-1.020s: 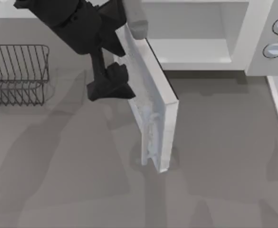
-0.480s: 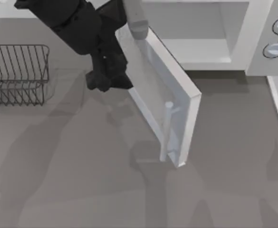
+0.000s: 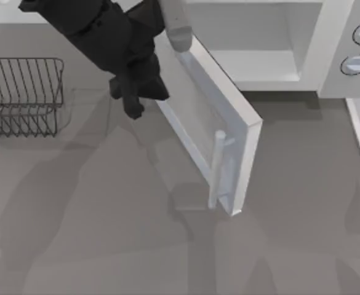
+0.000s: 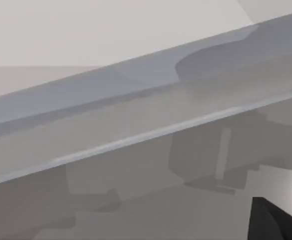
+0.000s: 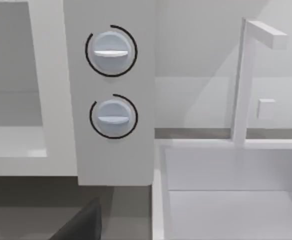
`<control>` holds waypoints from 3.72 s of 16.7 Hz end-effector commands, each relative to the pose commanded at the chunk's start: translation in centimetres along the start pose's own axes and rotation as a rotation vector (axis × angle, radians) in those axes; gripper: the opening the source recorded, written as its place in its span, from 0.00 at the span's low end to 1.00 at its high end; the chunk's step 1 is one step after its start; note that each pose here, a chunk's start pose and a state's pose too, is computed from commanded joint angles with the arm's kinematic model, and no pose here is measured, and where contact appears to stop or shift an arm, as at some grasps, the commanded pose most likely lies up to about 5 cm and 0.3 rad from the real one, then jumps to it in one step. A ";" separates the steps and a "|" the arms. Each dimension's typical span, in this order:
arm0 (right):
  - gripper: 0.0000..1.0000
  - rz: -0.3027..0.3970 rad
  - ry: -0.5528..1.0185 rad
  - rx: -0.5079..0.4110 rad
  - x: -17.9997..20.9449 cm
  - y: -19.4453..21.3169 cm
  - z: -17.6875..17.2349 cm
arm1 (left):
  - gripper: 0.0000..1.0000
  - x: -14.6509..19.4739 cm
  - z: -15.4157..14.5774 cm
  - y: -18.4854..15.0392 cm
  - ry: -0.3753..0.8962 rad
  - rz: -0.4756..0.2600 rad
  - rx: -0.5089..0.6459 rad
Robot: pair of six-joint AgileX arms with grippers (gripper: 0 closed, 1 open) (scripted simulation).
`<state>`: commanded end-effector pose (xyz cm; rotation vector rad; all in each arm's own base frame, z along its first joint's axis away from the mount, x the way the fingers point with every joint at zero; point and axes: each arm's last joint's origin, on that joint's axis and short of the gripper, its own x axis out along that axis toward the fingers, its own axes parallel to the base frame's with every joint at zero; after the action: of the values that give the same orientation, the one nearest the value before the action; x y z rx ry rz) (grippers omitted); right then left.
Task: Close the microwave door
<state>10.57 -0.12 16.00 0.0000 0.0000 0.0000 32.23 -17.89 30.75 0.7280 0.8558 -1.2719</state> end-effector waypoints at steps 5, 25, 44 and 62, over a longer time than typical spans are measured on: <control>1.00 0.000 0.000 0.000 0.0 0.0 0.0 | 0.00 0.0 0.0 0.0 0.000 0.000 0.000; 1.00 0.000 0.000 0.000 0.0 0.0 0.0 | 0.00 1.5 2.7 -0.5 -0.001 0.002 -0.006; 1.00 0.000 0.000 0.000 0.0 0.0 0.0 | 0.00 2.5 4.5 -0.9 -0.002 0.007 -0.013; 1.00 0.000 0.000 0.000 0.0 0.0 0.0 | 0.00 2.9 8.9 -3.4 -0.114 0.014 0.123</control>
<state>10.57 -0.12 16.00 0.0000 0.0000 0.0000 30.39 -27.51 32.75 0.7497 0.6833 -1.3492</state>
